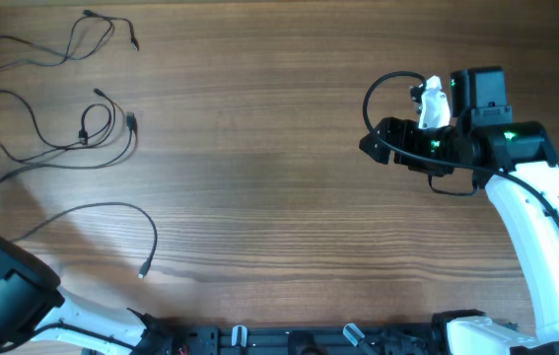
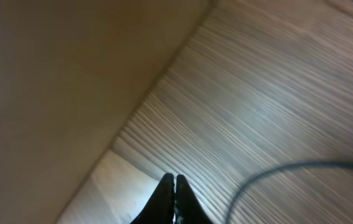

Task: Untangle cables
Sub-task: 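Straighten the cable ends at the lower left with the left gripper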

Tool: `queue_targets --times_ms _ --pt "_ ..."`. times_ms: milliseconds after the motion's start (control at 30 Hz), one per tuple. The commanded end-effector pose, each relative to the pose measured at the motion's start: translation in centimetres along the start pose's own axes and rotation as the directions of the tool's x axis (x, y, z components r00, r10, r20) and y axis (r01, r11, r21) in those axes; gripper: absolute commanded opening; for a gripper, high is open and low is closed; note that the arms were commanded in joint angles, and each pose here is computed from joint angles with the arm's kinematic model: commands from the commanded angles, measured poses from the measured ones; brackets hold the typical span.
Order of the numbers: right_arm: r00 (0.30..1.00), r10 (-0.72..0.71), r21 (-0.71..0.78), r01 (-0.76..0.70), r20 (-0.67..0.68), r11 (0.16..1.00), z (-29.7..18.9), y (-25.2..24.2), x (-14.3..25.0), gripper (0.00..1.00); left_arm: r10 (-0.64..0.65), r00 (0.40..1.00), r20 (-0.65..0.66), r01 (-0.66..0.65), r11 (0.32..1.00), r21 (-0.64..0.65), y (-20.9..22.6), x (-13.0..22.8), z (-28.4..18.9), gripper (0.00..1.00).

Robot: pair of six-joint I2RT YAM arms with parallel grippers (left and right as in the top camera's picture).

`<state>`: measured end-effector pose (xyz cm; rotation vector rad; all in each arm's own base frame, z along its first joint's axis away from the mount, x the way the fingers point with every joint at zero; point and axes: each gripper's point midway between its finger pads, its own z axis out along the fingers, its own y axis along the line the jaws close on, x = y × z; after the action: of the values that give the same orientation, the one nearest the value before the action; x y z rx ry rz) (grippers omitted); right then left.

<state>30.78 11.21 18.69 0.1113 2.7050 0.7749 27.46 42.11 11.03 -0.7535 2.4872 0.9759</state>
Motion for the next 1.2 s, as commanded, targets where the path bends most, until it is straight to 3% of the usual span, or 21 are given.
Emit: queue_targets --times_ms 0,67,167,300,333,400,467,567,633,967,1167 --pt "1.0 0.02 0.012 -0.02 0.002 1.0 0.1 -0.1 -0.1 0.88 -0.014 0.999 0.034 0.016 0.999 -0.038 2.3 -0.8 -0.6 0.05" --pt "1.0 0.02 0.012 -0.02 0.004 1.0 0.1 -0.1 -0.1 0.88 -0.007 1.0 0.029 0.006 0.999 0.049 1.0 -0.3 -0.4 0.26" --pt "1.0 0.02 0.01 -0.02 0.007 1.0 0.1 -0.1 -0.2 0.88 0.0 1.0 -0.001 0.0 0.978 0.209 -1.8 1.1 -0.2 0.42" --pt "1.0 0.026 0.013 -0.026 -0.001 1.0 0.1 -0.2 0.0 0.88 -0.071 0.991 -0.112 0.097 0.965 0.244 -2.7 3.7 0.7 0.76" --pt "1.0 0.027 0.014 -0.027 -0.004 1.0 0.1 -0.2 0.1 0.88 -0.098 0.985 -0.145 0.132 0.96 0.246 -2.8 4.5 0.8 0.78" --pt "1.0 0.022 0.015 -0.022 -0.006 1.0 0.1 -0.2 0.1 0.88 -0.133 0.97 -0.205 0.185 0.948 0.26 -3.2 5.9 1.1 0.77" --pt "1.0 0.019 0.014 -0.019 -0.002 1.0 0.1 -0.2 0.0 0.88 -0.137 0.958 -0.252 0.217 0.921 0.323 -4.3 7.1 0.9 0.69" --pt "1.0 0.015 0.011 -0.015 0.006 1.0 0.1 -0.1 -0.2 0.88 -0.145 0.942 -0.302 0.269 0.866 0.421 -5.8 8.4 0.7 0.64" --pt "1.0 0.016 0.012 -0.016 0.003 1.0 0.1 -0.1 -0.1 0.88 -0.147 0.935 -0.323 0.281 0.864 0.418 -5.7 9.1 1.0 0.6" --pt "1.0 0.016 0.012 -0.016 0.004 1.0 0.1 -0.1 -0.1 0.88 -0.203 0.922 -0.329 0.326 0.866 0.378 -3.4 10.2 2.5 0.59" --pt "1.0 0.015 0.015 -0.015 0.006 1.0 0.1 -0.2 -0.2 0.88 -0.188 0.911 -0.366 0.333 0.861 0.386 -4.7 11.6 4.1 0.55"
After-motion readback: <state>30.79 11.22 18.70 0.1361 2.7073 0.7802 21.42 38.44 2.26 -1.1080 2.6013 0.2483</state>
